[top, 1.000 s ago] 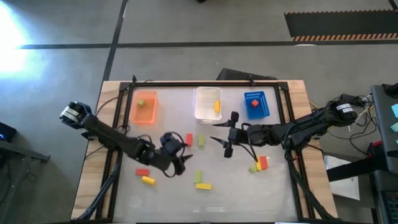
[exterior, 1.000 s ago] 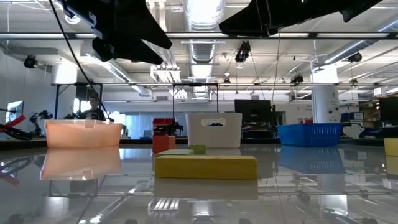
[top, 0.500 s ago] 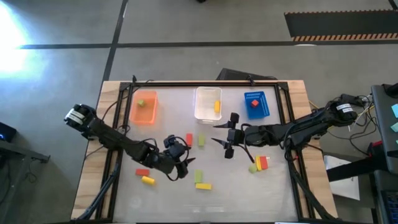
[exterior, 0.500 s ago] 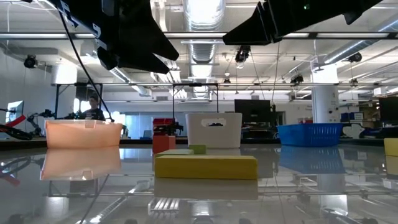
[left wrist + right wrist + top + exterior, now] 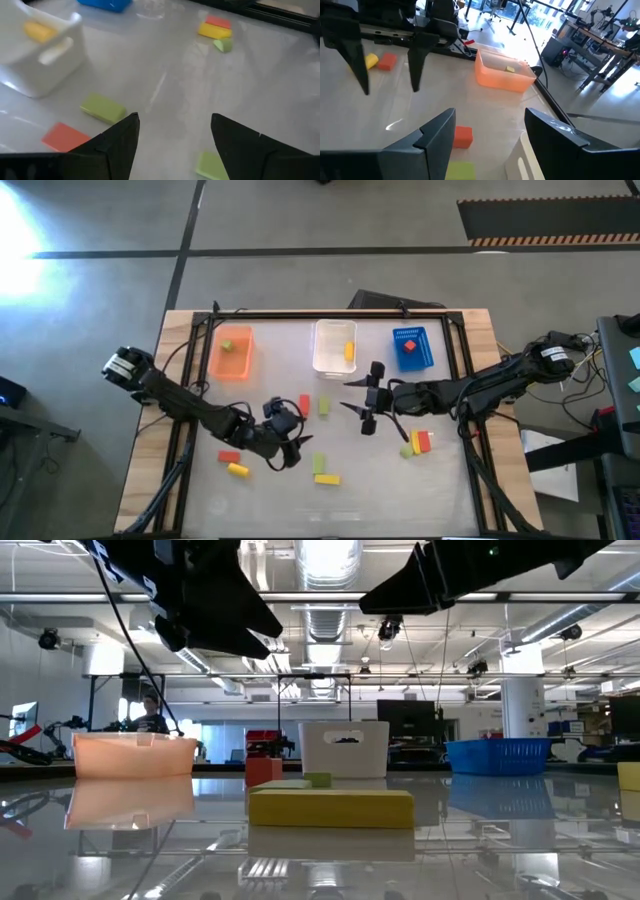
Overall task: Sort & place blocks by color
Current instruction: Put the bottom left orange block into the blue bin
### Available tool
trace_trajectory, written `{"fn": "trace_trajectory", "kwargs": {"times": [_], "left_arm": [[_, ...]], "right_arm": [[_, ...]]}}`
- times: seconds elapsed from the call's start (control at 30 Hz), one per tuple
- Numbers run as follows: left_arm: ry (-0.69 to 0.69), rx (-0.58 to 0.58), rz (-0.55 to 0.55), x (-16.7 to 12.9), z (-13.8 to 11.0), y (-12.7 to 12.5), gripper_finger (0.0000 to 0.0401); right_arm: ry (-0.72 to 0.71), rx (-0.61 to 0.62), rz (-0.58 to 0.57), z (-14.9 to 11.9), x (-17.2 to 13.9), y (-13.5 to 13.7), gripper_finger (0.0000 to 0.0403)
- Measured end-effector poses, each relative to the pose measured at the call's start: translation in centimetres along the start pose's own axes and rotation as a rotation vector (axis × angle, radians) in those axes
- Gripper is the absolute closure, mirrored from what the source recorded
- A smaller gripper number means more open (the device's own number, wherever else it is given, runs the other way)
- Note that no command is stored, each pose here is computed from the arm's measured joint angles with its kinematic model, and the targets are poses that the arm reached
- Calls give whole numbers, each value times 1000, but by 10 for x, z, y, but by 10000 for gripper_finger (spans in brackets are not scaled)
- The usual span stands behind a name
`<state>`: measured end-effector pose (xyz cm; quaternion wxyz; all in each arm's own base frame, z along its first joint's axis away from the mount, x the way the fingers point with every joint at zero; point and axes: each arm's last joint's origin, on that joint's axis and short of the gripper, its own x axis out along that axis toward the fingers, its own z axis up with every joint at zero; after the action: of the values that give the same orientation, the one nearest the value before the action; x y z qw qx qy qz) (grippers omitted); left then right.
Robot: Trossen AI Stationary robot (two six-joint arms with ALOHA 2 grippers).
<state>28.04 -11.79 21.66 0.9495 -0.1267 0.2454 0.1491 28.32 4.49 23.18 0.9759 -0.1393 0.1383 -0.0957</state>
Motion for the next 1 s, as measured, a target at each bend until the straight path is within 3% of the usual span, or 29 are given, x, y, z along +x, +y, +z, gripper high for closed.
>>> {"fn": "trace_trajectory", "kwargs": {"times": [0.2,0.33,0.47,0.57,0.7,0.83,1.0], "left_arm": [[181,-79,-65,-6,4,-4,170],[465,-139,-38,-17,-1,-2,170],[763,-217,84,-31,-12,7,170],[959,-134,127,-45,-25,14,170],[1144,51,97,-62,-41,17,170],[1194,209,54,-77,-51,12,170],[1170,286,40,-87,-59,4,170]], "right_arm": [[28,15,5,-3,0,1,175],[54,26,10,-6,0,1,175],[78,38,13,-8,0,2,175],[83,43,14,-8,0,2,175],[82,48,14,-8,0,2,175],[83,52,17,-9,0,2,175],[86,50,18,-10,0,2,175]]}}
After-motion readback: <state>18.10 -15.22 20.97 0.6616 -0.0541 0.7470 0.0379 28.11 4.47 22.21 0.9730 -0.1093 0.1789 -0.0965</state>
